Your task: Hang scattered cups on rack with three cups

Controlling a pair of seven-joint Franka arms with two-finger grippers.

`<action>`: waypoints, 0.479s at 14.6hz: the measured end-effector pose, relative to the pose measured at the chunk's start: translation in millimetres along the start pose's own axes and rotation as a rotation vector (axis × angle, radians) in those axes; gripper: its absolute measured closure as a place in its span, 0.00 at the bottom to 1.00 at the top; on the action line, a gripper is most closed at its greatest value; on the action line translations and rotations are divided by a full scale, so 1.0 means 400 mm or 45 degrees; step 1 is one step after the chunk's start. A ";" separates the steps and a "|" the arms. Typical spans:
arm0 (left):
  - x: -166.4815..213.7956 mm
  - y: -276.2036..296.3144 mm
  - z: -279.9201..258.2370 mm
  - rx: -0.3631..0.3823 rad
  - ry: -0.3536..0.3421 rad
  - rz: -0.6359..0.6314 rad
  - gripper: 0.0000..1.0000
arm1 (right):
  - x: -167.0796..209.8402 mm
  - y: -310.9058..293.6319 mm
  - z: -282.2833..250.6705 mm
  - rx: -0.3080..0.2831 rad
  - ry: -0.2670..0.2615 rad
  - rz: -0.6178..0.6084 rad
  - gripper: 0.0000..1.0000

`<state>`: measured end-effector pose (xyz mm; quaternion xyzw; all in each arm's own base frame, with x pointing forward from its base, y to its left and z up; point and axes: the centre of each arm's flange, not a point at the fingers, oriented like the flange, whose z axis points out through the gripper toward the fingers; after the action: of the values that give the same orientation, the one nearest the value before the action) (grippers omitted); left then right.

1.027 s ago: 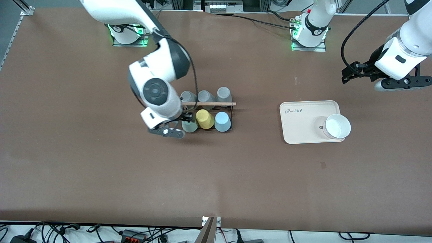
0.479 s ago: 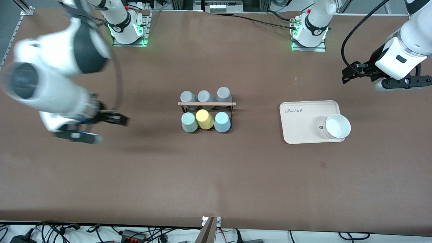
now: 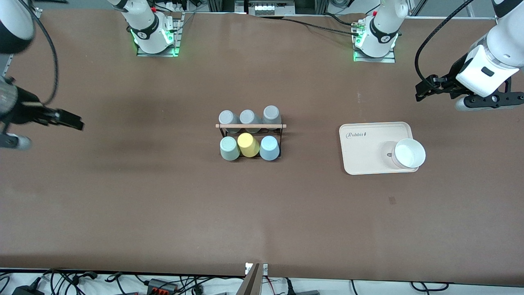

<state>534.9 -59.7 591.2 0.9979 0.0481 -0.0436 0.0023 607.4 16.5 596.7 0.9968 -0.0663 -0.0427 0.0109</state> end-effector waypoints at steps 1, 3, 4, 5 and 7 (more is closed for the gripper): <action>0.000 -0.001 0.000 0.000 0.000 0.001 0.00 | -0.032 -0.001 -0.020 -0.006 0.010 0.001 0.00; 0.000 -0.001 0.000 0.000 0.000 0.003 0.00 | -0.099 -0.009 -0.046 -0.012 0.022 0.020 0.00; 0.000 -0.001 0.000 0.000 0.000 0.003 0.00 | -0.124 -0.016 -0.054 -0.014 0.025 0.034 0.00; 0.000 -0.001 0.000 0.000 0.000 0.004 0.00 | -0.142 -0.024 -0.058 -0.015 0.027 0.053 0.00; 0.000 -0.002 0.000 0.000 0.000 0.005 0.00 | -0.157 -0.042 -0.057 -0.018 0.024 0.051 0.00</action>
<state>534.9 -59.0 591.3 0.9980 0.0463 -0.0437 0.0024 549.4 41.9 624.4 0.9956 -0.0858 -0.0335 0.0195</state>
